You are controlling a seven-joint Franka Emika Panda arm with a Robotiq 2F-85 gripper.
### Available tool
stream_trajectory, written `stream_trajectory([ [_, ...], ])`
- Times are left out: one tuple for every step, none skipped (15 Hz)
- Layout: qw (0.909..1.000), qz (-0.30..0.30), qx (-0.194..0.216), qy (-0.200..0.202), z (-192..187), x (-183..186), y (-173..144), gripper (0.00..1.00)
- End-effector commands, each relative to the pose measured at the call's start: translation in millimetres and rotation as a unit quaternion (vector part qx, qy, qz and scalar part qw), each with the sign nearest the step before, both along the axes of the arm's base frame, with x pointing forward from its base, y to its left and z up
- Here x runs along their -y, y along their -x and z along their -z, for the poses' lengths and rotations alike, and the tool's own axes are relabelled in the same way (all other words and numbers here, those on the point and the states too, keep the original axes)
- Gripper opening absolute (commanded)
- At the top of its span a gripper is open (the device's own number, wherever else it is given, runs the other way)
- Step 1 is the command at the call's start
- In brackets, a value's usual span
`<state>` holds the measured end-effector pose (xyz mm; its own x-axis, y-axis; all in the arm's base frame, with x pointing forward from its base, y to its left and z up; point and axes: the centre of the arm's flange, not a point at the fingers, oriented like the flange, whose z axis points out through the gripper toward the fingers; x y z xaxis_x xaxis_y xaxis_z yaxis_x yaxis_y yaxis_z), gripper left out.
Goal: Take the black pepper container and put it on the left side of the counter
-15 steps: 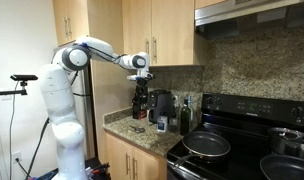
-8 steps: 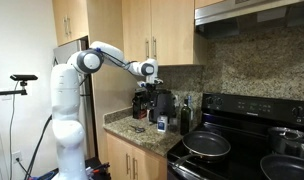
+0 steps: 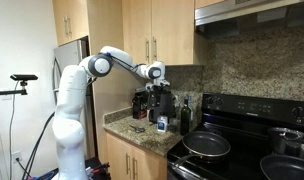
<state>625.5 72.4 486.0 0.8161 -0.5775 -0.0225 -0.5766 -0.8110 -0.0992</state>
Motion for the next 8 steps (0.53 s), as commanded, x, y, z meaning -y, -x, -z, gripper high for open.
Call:
stream_trajectory([
  [0.9978,0.062,-0.007,-0.025,19.1,-0.6,-30.2,1.0],
  [0.9953,0.092,-0.001,-0.03,24.7,-2.2,-40.7,1.0],
  [0.9931,0.111,0.004,-0.037,28.8,-3.6,-47.9,1.0],
  [0.9898,0.136,0.017,-0.04,33.8,-5.3,-57.4,1.0],
  [0.9858,0.16,0.035,-0.039,36.1,-6.3,-66.9,1.0],
  [0.9816,0.18,0.05,-0.037,38.4,-6.3,-75.6,1.0],
  [0.9769,0.204,0.054,-0.031,38.8,-5.9,-84.6,1.0],
  [0.9712,0.228,0.066,-0.021,39.2,-3.4,-88.9,1.0],
])
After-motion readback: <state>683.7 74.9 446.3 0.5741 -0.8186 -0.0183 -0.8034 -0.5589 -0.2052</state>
